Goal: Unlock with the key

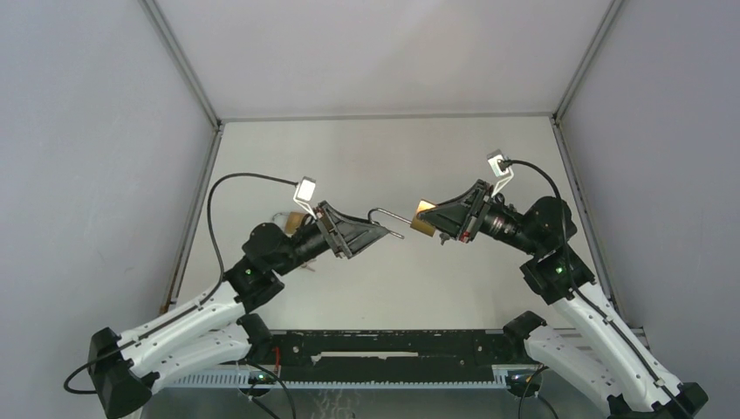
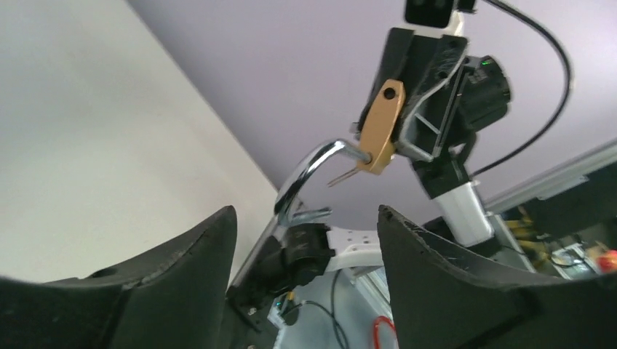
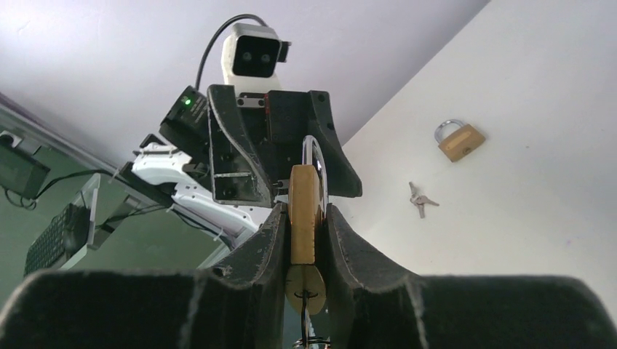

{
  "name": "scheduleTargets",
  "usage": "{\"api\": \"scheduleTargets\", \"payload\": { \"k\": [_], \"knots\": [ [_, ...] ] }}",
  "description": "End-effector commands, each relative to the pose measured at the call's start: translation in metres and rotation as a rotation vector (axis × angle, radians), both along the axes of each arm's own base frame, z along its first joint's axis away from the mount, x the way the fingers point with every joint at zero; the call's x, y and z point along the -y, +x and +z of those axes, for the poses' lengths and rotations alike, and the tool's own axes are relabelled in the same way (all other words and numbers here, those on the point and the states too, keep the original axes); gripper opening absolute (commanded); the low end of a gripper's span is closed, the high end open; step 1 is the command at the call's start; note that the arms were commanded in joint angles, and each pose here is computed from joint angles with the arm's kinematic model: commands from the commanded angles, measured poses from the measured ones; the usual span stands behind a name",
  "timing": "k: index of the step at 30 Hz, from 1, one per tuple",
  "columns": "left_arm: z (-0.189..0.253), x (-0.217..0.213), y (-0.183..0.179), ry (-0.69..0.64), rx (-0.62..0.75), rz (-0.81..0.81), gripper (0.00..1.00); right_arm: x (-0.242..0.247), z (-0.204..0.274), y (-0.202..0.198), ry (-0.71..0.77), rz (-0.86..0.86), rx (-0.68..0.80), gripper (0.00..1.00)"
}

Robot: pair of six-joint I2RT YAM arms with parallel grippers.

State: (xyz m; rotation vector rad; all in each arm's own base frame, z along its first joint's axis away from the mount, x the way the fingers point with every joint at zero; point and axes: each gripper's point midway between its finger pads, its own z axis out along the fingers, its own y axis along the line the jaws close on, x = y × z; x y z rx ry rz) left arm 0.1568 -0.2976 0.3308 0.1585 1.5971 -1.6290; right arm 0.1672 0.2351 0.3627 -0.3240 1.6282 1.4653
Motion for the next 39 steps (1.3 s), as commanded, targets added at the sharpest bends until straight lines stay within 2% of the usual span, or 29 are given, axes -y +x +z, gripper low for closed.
{"api": "scheduleTargets", "payload": {
  "k": [1,7,13,17,19,24,39],
  "knots": [
    [0.014,-0.020,0.015,0.039,0.025,0.147,0.79,0.010,0.017,0.011,0.027,-0.092,0.048,0.00],
    [-0.018,-0.038,0.023,0.175,-0.004,0.239,0.87,0.011,-0.013,0.024,-0.026,-0.148,-0.039,0.00],
    [-0.050,-0.074,0.029,0.313,-0.048,0.385,0.89,0.012,-0.053,0.042,-0.081,-0.212,-0.129,0.00],
    [-0.062,-0.099,0.029,0.382,-0.051,0.464,0.91,0.009,-0.087,0.054,-0.116,-0.229,-0.196,0.00],
    [-0.065,-0.109,0.029,0.414,-0.048,0.498,0.99,0.005,-0.099,0.060,-0.123,-0.229,-0.213,0.00],
    [-0.070,-0.123,0.032,0.519,-0.036,0.543,1.00,-0.006,-0.130,0.080,-0.160,-0.210,-0.256,0.00],
    [-0.088,-0.118,0.037,0.589,-0.056,0.534,1.00,0.001,-0.214,0.151,-0.158,-0.208,-0.466,0.00]
  ]
}}
